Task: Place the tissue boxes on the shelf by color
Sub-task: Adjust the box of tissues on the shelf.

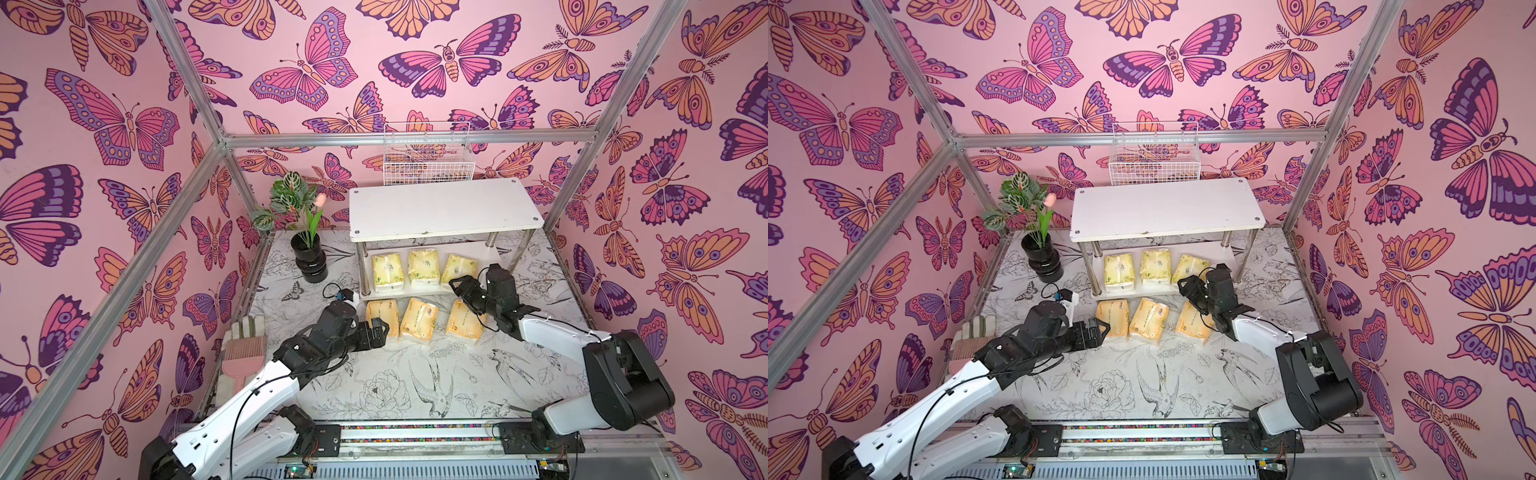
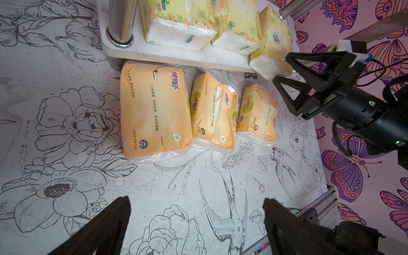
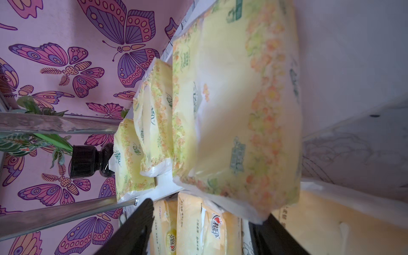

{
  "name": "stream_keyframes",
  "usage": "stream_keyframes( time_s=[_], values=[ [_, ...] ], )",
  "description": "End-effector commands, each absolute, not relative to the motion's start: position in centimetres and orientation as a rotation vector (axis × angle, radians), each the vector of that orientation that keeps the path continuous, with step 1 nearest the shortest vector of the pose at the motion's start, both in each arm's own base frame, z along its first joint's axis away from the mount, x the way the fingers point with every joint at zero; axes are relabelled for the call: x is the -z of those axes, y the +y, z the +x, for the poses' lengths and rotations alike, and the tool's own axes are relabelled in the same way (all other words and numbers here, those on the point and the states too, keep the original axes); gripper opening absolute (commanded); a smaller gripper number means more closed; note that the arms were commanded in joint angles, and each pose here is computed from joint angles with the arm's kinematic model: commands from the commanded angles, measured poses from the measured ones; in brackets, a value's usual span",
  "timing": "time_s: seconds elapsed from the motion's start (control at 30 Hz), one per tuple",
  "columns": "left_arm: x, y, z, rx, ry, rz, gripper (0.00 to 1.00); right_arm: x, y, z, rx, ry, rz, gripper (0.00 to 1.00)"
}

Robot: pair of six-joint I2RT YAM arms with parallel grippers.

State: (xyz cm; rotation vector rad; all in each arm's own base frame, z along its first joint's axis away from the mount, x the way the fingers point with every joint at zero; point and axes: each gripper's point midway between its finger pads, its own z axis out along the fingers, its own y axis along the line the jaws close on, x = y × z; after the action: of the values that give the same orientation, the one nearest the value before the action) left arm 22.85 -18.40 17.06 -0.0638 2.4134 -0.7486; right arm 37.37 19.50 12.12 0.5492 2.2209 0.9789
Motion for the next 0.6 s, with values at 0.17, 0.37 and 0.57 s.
stream_keyframes(
  time_s=[0.17,0.37,0.57],
  values=[
    [-17.6,-18.2,22.8,0.758,2.394,-0.068,0.99,-12.7,17.3,39.1,-0.909,2.195,0.568,0.70],
    [-17.6,-18.2,22.7,0.761,2.394,-0.071,0.99,-12.7,17.4,40.2,-0.926,2.186,0.580,0.70],
    [-17.5,-18.1,22.6,0.761,2.394,-0.075,1.00,-13.1,17.8,41.1,-0.942,2.177,0.579,0.70]
  ],
)
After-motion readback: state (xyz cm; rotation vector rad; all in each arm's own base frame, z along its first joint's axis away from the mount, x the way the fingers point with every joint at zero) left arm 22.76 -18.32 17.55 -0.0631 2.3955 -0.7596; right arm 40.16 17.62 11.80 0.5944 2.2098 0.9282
